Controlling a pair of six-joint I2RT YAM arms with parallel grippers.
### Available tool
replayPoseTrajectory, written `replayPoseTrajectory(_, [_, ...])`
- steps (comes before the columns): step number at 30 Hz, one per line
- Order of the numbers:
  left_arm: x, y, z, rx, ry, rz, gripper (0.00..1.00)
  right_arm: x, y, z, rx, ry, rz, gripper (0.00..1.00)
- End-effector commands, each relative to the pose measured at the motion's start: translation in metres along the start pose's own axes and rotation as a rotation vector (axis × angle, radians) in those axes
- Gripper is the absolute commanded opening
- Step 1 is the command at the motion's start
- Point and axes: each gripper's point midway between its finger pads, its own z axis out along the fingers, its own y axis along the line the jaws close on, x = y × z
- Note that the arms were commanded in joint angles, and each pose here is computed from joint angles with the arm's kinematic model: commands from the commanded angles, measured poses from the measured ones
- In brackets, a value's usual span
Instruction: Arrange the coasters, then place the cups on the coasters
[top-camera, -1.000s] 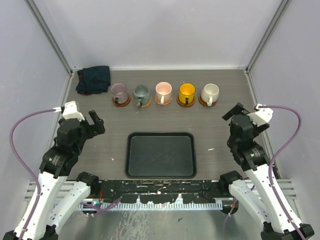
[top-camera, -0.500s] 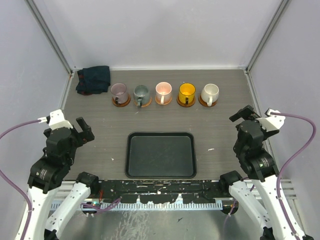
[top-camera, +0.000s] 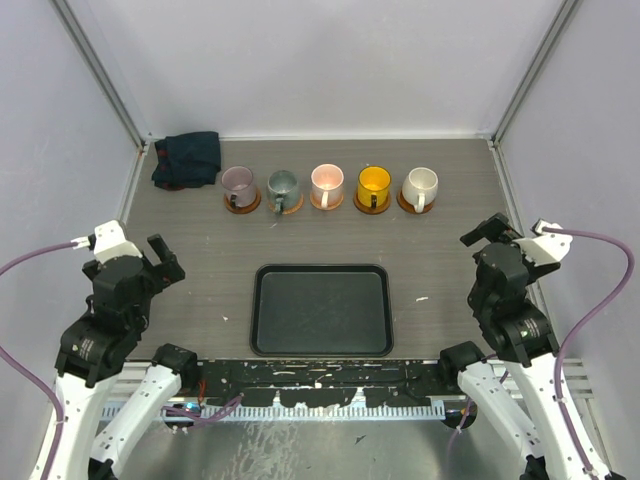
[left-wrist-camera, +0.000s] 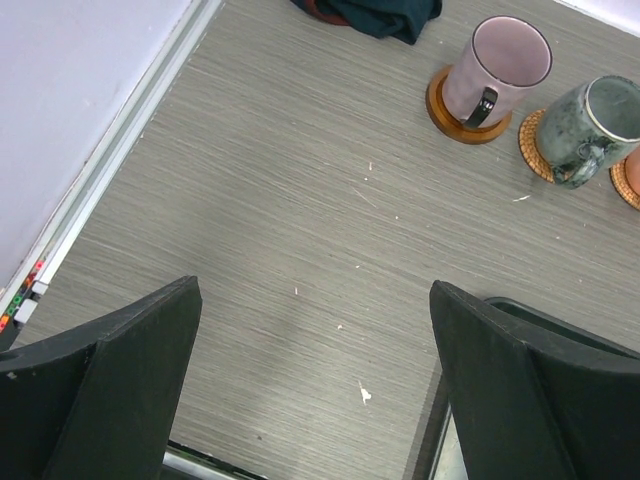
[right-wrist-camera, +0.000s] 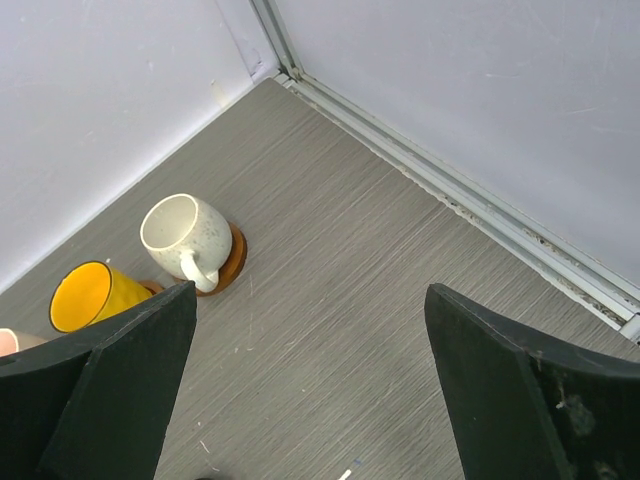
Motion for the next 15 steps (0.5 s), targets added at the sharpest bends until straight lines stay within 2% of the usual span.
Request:
replayPoseTrajectory(1, [-0.0078, 0.0007, -0.0031, 0.007, -0.039, -0.021, 0.98, -0.0123, 0.0046, 0.0002, 0.004, -0.024, 0.035, 1.00])
replayPoseTrajectory(15, [-0.0040, 0.0042, -0.0042, 0.010, -0.054, -0.030, 0.98, -0.0107, 0.0030, 0.0008, 0.010, -0.025, 0.031, 1.00])
